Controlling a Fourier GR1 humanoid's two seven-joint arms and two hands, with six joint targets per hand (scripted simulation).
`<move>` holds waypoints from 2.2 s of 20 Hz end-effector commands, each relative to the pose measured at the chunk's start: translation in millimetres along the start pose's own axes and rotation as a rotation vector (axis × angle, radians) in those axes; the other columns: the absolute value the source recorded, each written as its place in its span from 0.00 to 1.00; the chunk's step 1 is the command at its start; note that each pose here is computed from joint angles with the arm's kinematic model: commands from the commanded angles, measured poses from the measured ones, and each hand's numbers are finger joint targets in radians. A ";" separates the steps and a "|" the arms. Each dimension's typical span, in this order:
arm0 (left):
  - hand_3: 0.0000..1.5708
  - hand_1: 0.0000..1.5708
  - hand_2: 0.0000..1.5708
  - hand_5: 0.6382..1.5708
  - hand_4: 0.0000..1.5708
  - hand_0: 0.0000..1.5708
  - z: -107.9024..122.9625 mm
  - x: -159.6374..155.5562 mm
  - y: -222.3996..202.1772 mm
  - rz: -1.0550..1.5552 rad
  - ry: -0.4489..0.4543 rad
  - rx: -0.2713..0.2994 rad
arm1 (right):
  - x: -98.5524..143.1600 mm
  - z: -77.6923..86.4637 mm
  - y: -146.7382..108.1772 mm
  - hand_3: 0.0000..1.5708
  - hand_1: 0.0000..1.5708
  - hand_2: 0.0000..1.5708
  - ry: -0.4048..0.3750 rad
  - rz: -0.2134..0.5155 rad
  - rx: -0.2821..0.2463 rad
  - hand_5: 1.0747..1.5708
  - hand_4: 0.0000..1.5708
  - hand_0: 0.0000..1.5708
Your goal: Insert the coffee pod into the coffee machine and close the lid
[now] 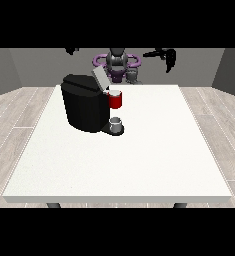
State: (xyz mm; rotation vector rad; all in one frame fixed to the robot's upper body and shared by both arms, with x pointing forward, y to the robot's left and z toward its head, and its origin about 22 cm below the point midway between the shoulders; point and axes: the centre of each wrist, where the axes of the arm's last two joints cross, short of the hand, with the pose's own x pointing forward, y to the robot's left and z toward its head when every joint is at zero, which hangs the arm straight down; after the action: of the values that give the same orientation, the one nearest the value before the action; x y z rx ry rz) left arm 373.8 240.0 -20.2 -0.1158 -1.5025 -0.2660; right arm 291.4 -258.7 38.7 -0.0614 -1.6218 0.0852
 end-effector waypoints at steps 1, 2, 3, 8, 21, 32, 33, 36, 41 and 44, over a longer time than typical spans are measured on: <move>0.00 0.00 0.00 1.00 0.09 0.00 11.7 -9.4 -11.4 0.081 -0.047 -0.029 | -0.8 -4.4 -20.2 0.00 0.00 0.00 -0.018 0.048 0.016 1.00 0.09 0.00; 0.00 0.00 0.00 1.00 0.09 0.00 14.0 -7.2 -1.0 0.078 -0.018 -0.011 | -1.4 -2.4 12.8 0.00 0.00 0.00 -0.003 0.062 0.060 1.00 0.15 0.00; 0.00 0.00 0.00 1.00 0.02 0.00 15.6 -14.1 -25.0 0.088 0.018 -0.036 | 2.1 -14.1 -6.8 0.00 0.00 0.00 0.015 0.085 -0.003 1.00 0.15 0.00; 0.00 0.00 0.00 1.00 0.13 0.00 26.7 2.6 -14.2 0.102 -0.030 -0.051 | -4.8 -18.0 -1.0 0.00 0.00 0.00 0.017 0.065 0.042 1.00 0.08 0.00; 0.00 0.00 0.00 1.00 0.00 0.00 52.4 32.4 -1.2 0.093 -0.125 0.057 | 11.1 -59.5 -1.5 0.00 0.00 0.00 -0.050 0.017 0.089 1.00 0.00 0.00; 0.00 0.00 0.00 1.00 0.00 0.00 71.9 33.7 -21.1 0.062 -0.153 0.097 | 16.1 -78.8 10.7 0.00 0.00 0.00 -0.048 0.063 0.142 1.00 0.00 0.00; 0.00 0.00 0.00 1.00 0.00 0.00 81.8 28.1 -8.0 0.038 -0.167 0.074 | 19.2 -84.1 -1.1 0.00 0.00 0.00 -0.088 0.058 0.117 1.00 0.00 0.00; 0.00 0.00 0.00 1.00 0.00 0.00 82.2 39.2 16.9 0.060 -0.180 0.095 | 27.3 -92.4 16.0 0.00 0.00 0.00 -0.080 0.048 0.124 1.00 0.00 0.00; 0.00 0.00 0.00 1.00 0.00 0.00 68.1 52.2 18.6 0.041 -0.191 0.129 | 26.8 -92.7 49.6 0.00 0.00 0.00 -0.094 0.051 0.162 1.00 0.00 0.00; 0.00 0.00 0.00 1.00 0.00 0.00 76.1 42.7 17.8 0.033 -0.213 0.107 | 36.1 -99.1 56.2 0.00 0.00 0.00 -0.129 0.061 0.167 1.00 0.00 0.00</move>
State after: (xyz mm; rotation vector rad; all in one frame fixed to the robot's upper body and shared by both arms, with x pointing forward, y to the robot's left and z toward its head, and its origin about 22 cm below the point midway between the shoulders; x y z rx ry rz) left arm 304.1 266.3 28.3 -0.0896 -1.6956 -0.1434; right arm 381.5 -223.4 71.5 -0.0100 -1.7369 0.2619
